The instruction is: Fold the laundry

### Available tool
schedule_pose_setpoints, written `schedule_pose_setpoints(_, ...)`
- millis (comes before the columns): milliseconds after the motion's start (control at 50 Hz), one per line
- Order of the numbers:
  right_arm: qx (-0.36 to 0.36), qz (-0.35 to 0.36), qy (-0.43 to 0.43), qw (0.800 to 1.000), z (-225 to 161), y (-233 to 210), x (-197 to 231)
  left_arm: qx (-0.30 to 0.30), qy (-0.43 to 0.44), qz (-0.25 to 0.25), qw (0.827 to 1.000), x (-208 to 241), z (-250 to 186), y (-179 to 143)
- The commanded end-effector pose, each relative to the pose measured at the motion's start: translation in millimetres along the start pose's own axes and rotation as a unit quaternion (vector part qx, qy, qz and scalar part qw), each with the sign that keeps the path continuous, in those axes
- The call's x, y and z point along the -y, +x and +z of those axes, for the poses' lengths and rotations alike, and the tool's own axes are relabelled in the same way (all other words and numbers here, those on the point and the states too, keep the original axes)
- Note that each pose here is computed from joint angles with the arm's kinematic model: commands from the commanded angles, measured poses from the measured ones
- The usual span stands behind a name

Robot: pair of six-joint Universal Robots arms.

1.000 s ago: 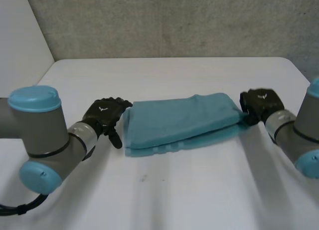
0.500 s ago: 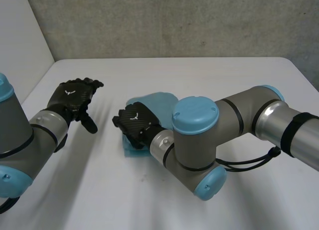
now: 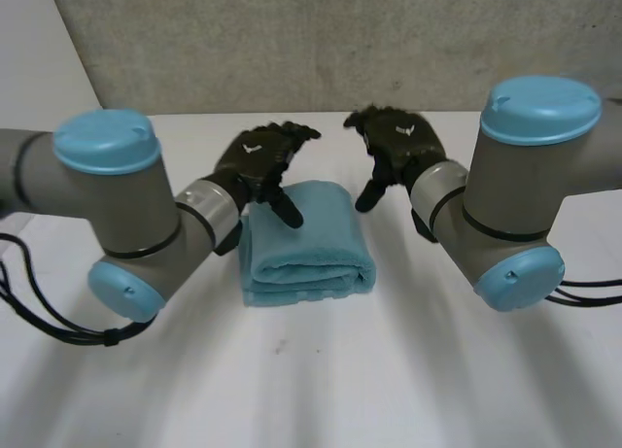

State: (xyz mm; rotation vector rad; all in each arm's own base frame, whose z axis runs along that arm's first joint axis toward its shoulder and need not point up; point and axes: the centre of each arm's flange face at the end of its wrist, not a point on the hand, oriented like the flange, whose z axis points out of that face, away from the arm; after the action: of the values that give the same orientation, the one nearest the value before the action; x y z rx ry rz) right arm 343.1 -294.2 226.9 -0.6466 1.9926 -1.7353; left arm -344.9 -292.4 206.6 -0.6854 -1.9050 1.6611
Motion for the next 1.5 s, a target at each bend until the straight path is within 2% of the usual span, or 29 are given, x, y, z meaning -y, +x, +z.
schedule_pose_setpoints(20,0.088,0.048,-0.061,0.993,19,-10,-44,0.048,-0.059,-0.010,0.997,-37,3,-11)
schedule_pose_setpoints(180,0.103,0.064,-0.108,0.987,36,-9,-80,0.088,-0.128,-0.006,0.988,-70,-14,-28)
schedule_pose_setpoints(280,0.100,0.062,-0.146,0.982,37,-9,-90,0.087,-0.142,0.030,0.986,-74,-18,-31)
schedule_pose_setpoints(360,0.096,0.034,-0.151,0.983,35,-11,-79,0.077,-0.139,0.058,0.986,-63,-23,-24)
schedule_pose_setpoints(440,0.081,0.019,-0.125,0.989,33,-10,-52,0.076,-0.104,0.078,0.989,-30,-26,-21)
schedule_pose_setpoints(540,0.030,0.002,-0.029,0.999,7,-2,35,0.081,-0.027,0.089,0.992,31,-34,-17)
schedule_pose_setpoints(640,-0.037,-0.005,0.027,0.999,-20,15,84,0.105,0.052,0.097,0.988,103,-60,-22)
schedule_pose_setpoints(780,-0.136,-0.022,0.064,0.988,-69,57,126,0.158,0.053,0.089,0.982,142,-94,-49)
schedule_pose_setpoints(860,-0.171,-0.039,0.051,0.983,-89,76,122,0.184,0.035,0.068,0.980,155,-122,-58)
schedule_pose_setpoints(940,-0.187,-0.043,0.062,0.979,-98,85,123,0.182,0.036,0.062,0.981,156,-128,-55)
schedule_pose_setpoints(1500,-0.180,-0.045,0.051,0.981,-97,84,114,0.162,0.029,0.024,0.986,147,-131,-42)
